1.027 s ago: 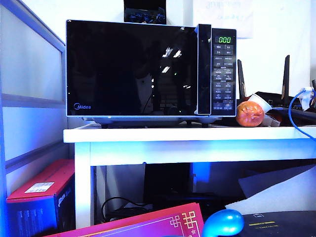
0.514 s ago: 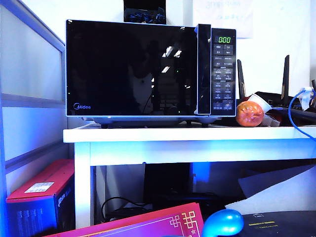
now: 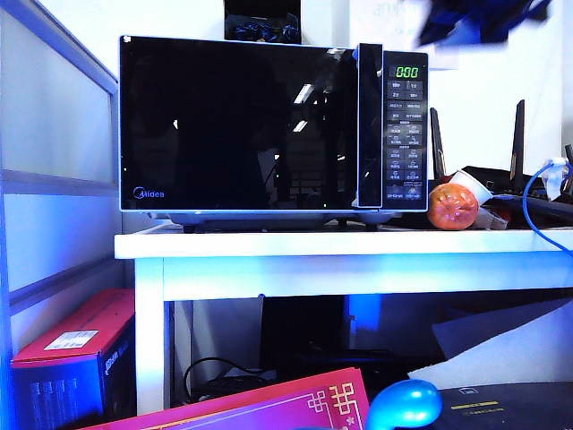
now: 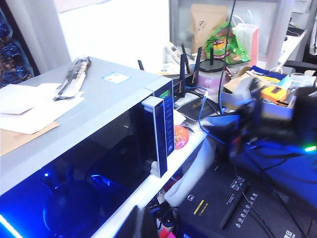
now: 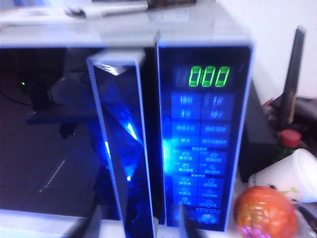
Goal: Open the microwave door, place the orange inside the microwave, then close the microwave door.
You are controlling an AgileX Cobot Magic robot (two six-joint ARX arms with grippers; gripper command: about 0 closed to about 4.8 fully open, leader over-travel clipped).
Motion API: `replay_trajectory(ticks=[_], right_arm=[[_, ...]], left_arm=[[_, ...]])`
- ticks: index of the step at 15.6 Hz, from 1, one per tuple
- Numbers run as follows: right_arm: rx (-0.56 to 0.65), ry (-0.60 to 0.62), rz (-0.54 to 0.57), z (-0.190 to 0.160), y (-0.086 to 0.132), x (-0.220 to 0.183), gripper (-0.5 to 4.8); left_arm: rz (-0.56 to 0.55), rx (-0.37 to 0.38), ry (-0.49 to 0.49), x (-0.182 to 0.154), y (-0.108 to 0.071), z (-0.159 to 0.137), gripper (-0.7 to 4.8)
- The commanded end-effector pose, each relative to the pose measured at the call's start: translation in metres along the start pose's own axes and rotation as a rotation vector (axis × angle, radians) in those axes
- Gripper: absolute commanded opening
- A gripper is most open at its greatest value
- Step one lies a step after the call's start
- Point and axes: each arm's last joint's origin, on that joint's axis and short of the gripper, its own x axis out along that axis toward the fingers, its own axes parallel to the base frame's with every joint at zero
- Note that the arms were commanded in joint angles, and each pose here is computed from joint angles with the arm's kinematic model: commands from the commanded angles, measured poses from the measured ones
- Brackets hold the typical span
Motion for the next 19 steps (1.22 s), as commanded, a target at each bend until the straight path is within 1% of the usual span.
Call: replay_trajectory(ticks=[1, 2, 5, 8, 9, 11, 12, 14, 15, 17, 19], right_arm=[[0.001, -0.092, 0.010, -0.010, 0.000, 0.023, 3.15], [0.001, -0.110, 0.011, -0.015, 0.000, 0.029, 3.82], [0.001, -0.146, 0.013, -0.033, -0.001, 0.049, 3.82], [0.002, -0.139, 0.021, -0.036, 0.003, 0.067, 3.79], [0.002, -0.142, 0.023, -0.035, 0.003, 0.072, 3.77], [0.002, -0.150, 0.027, -0.033, 0.008, 0.082, 3.77], [-0.001, -0.157, 0.012, -0.033, 0.008, 0.082, 3.77], [0.000, -0.166, 0.008, -0.032, 0.009, 0.082, 3.77], [0.001, -0.185, 0.009, -0.032, 0.009, 0.084, 3.77], [0.001, -0.190, 0.010, -0.032, 0.009, 0.088, 3.77], [0.002, -0.193, 0.014, -0.034, 0.012, 0.091, 3.77]], left_arm=[[-0.004, 0.002, -0.018, -0.001, -0.001, 0.003, -0.05], [-0.003, 0.003, -0.019, -0.001, -0.001, 0.003, -0.05], [-0.001, -0.001, -0.011, 0.005, 0.003, 0.001, -0.05], [-0.002, -0.007, -0.001, 0.009, 0.005, 0.000, -0.05], [0.016, -0.004, -0.004, 0.011, 0.006, 0.000, -0.05], [0.173, 0.013, -0.018, 0.020, 0.016, 0.003, -0.05], [0.217, 0.020, -0.031, 0.029, 0.023, 0.003, -0.05], [0.220, 0.037, -0.046, 0.054, 0.035, 0.000, -0.05], [0.219, 0.041, -0.042, 0.073, 0.045, -0.005, -0.05], [0.197, 0.039, -0.015, 0.097, 0.055, -0.015, -0.05], [0.190, 0.038, 0.013, 0.112, 0.062, -0.024, -0.05]])
